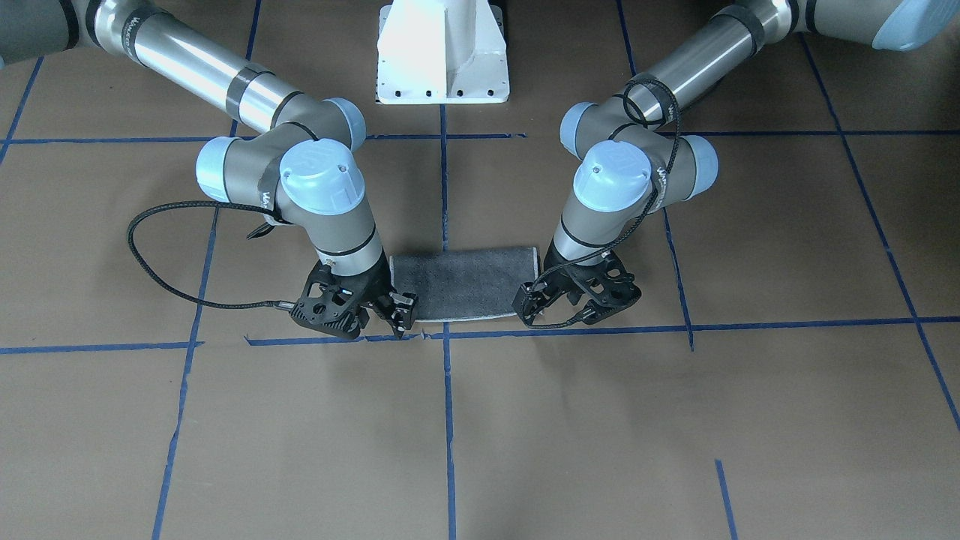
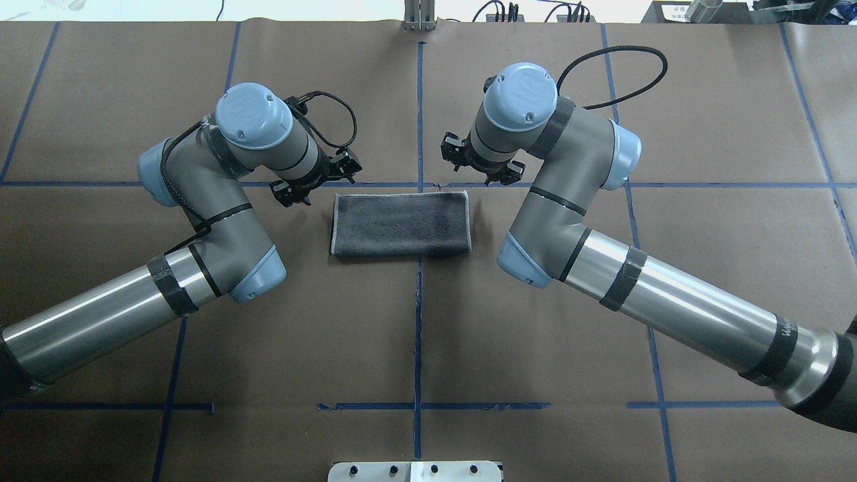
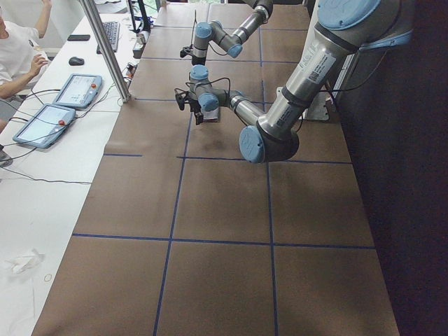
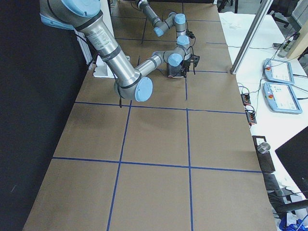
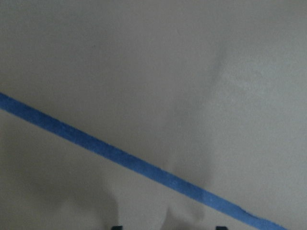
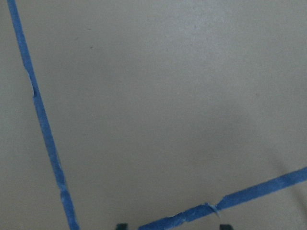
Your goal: Fold towel twice with both arms
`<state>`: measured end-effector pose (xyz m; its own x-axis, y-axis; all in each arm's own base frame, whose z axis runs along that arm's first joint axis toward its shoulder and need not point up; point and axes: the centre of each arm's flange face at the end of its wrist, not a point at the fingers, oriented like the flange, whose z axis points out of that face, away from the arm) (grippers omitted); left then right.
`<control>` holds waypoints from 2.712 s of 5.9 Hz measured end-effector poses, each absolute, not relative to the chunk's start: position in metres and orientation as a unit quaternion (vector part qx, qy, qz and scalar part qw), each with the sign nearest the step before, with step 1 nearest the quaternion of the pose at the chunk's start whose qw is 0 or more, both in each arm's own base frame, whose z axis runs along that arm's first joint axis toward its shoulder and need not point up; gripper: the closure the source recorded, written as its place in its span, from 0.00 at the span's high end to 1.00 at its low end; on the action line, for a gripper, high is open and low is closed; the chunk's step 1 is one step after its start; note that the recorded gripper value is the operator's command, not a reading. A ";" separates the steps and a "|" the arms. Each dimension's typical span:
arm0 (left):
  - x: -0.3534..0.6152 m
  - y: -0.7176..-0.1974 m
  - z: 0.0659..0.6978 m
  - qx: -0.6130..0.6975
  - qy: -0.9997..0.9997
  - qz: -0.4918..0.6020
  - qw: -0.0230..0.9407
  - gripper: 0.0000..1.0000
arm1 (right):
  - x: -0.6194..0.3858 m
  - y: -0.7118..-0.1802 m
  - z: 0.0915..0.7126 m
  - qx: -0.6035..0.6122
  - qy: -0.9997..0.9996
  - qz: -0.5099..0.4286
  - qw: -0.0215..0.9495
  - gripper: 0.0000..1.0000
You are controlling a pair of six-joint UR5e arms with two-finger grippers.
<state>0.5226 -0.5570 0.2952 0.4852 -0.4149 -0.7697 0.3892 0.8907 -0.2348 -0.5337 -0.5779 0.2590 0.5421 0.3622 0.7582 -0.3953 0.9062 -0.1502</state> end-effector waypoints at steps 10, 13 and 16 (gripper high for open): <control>0.547 -0.449 0.285 -0.065 0.430 -0.257 0.863 0.57 | -0.375 -0.601 0.306 -0.002 -0.408 0.135 0.903 1.00; 0.549 -0.451 0.289 -0.063 0.425 -0.260 0.865 0.42 | -0.373 -0.599 0.310 -0.003 -0.407 0.136 0.903 1.00; 0.550 -0.451 0.289 -0.068 0.425 -0.270 0.862 0.00 | -0.372 -0.598 0.313 -0.003 -0.405 0.137 0.904 1.00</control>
<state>0.5495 -0.4513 0.2892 0.4937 -0.5227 -0.6950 0.4079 0.8450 -0.3458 -0.3722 -0.5983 0.3127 0.6338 0.2502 0.7319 -0.2449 0.9625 -0.1169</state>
